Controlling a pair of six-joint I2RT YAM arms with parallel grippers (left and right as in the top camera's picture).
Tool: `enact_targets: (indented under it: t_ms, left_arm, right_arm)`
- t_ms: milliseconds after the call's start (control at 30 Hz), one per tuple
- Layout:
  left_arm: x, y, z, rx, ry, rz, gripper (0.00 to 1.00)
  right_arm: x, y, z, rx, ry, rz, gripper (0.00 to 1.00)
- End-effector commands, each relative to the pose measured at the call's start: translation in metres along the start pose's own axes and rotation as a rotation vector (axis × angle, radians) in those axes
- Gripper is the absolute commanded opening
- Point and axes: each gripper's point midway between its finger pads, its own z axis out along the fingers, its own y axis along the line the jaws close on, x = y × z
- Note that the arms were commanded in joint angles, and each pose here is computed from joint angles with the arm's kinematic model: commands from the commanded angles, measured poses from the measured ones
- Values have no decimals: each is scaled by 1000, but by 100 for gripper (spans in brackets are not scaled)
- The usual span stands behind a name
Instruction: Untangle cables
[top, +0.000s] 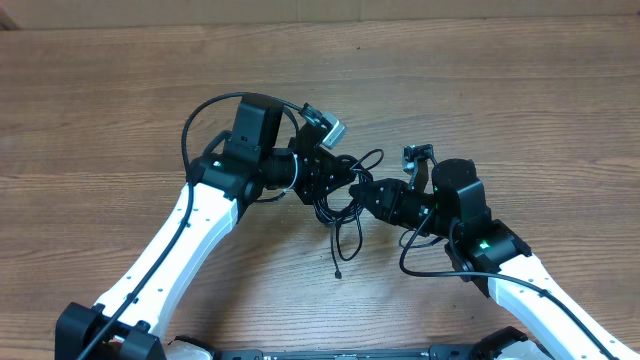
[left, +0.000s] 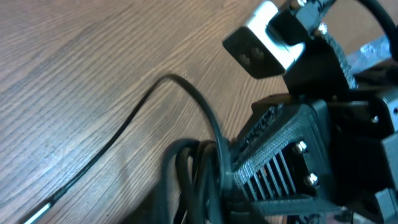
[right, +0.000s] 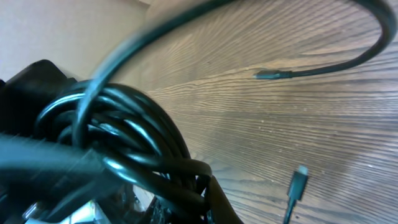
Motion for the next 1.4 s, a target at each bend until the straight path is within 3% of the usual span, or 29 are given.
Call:
enact_targets:
  t_ms: [0, 133, 300, 400, 467, 600, 667, 733, 833, 933, 1067, 1133, 1367]
  left_arm:
    - [4, 11, 7, -34, 20, 7, 5]
    - [4, 17, 7, -71, 23, 7, 4]
    - [7, 23, 6, -106, 32, -8, 4]
    - [8, 42, 3, -216, 34, -67, 4]
    - [9, 52, 0, -282, 26, -133, 4]
    - [5, 51, 1, -270, 3, -200, 4]
    - [0, 48, 1, -255, -13, -192, 5]
    - [-13, 40, -3, -209, -53, -167, 4]
    - [-27, 41, -19, -219, -108, -163, 4]
    - [-32, 46, -38, -243, -152, -225, 4]
    - [-36, 48, -51, -233, -188, -280, 4]
    - [-44, 35, -52, -133, -207, -280, 4]
    - [-41, 27, -50, -84, -195, -366, 4]
  right_arm:
    - [5, 17, -3, -72, 39, -64, 4]
    - [15, 31, -5, -146, 98, -106, 4]
    - [33, 89, -25, -449, 200, -332, 4]
    - [50, 109, -43, -595, 280, -454, 4]
    - [53, 108, -44, -602, 294, -470, 10]
    - [42, 104, -36, -551, 234, -449, 17]
    - [34, 99, -30, -507, 189, -428, 23]
    - [20, 86, -21, -418, 121, -382, 49]
    - [3, 59, -9, -261, 34, -303, 63]
    - [-4, 32, -4, -131, -6, -239, 70]
    - [1, 27, -3, -113, 20, -219, 75]
    - [5, 29, -4, -131, 40, -222, 91]
    - [10, 37, -5, -183, 46, -480, 100]
